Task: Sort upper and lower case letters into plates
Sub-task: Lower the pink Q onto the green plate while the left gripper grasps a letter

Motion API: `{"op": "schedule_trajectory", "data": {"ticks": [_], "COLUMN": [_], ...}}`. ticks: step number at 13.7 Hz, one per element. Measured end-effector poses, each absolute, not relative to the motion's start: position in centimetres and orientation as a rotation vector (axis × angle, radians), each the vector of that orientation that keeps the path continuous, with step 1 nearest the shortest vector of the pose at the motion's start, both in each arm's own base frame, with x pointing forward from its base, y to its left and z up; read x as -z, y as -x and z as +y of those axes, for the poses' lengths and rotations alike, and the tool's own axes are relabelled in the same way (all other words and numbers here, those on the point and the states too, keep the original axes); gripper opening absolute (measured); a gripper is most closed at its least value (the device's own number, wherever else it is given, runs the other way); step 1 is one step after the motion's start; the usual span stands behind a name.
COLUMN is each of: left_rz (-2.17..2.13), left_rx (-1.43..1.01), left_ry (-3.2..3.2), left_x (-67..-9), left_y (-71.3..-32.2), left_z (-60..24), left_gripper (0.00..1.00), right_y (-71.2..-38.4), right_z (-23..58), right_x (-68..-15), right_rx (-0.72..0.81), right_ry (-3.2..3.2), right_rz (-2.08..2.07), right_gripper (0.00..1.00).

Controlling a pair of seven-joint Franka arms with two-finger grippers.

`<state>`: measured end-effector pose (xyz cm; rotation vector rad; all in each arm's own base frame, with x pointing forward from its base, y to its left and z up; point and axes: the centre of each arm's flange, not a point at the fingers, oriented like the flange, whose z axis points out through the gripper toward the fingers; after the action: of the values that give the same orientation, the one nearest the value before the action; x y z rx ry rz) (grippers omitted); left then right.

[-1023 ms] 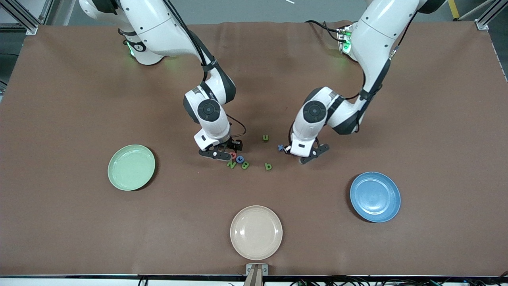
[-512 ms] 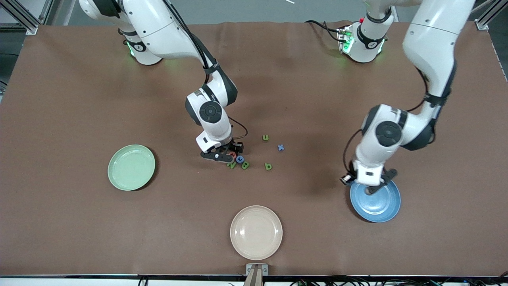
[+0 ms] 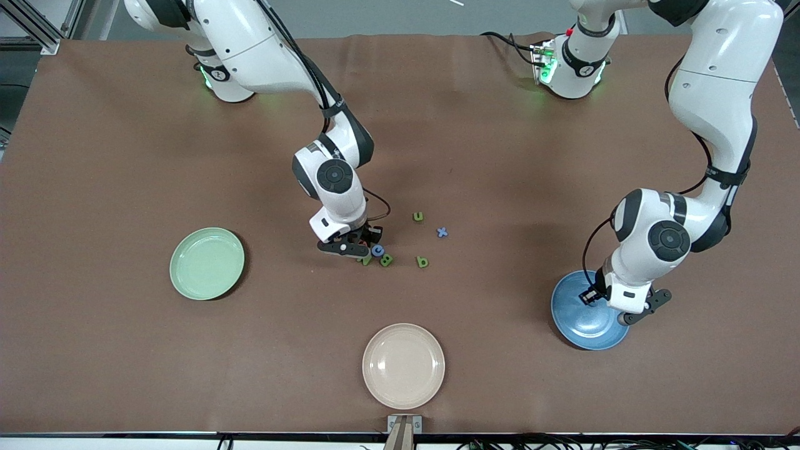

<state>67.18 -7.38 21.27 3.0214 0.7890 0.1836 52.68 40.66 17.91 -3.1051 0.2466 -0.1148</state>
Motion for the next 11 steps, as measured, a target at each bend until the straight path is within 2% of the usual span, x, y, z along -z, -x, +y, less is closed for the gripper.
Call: {"op": "schedule_trajectory", "data": {"ticks": [1,3,5,8,10,11], "left_rz": [0.771,0.706,0.631,0.565,0.506,0.465], "left_rx": [-0.179,-0.139,-0.072,-0.002,0.035,0.051], "left_ry": [-3.026,-3.043,-3.043,-3.029,-3.047,-3.058], "left_x": [-22.0,-23.9,-25.3,-25.0,-24.1,-23.5], "left_y": [-67.3,-66.9,-65.3,-61.8,-58.8,-57.1], "left_z": [-8.3,-11.5,-16.9,-24.9,-30.2,-32.8], "left_gripper": [0.59,0.81,0.99,0.96,0.90,0.83], "right_y": [-52.8,-53.2,-54.9,-59.7,-61.1,-60.9], "right_z": [40.7,40.3,37.5,28.5,21.3,17.8], "right_x": [-18.2,-18.1,-18.3,-22.0,-24.7,-25.4], "right_rx": [0.117,0.119,0.086,-0.008,-0.025,-0.041], "right_ry": [3.103,3.109,3.147,3.188,3.181,3.177], "right_rz": [0.247,0.252,0.212,0.091,-0.012,-0.061], "right_gripper": [0.35,0.35,0.35,0.35,0.35,0.35]}}
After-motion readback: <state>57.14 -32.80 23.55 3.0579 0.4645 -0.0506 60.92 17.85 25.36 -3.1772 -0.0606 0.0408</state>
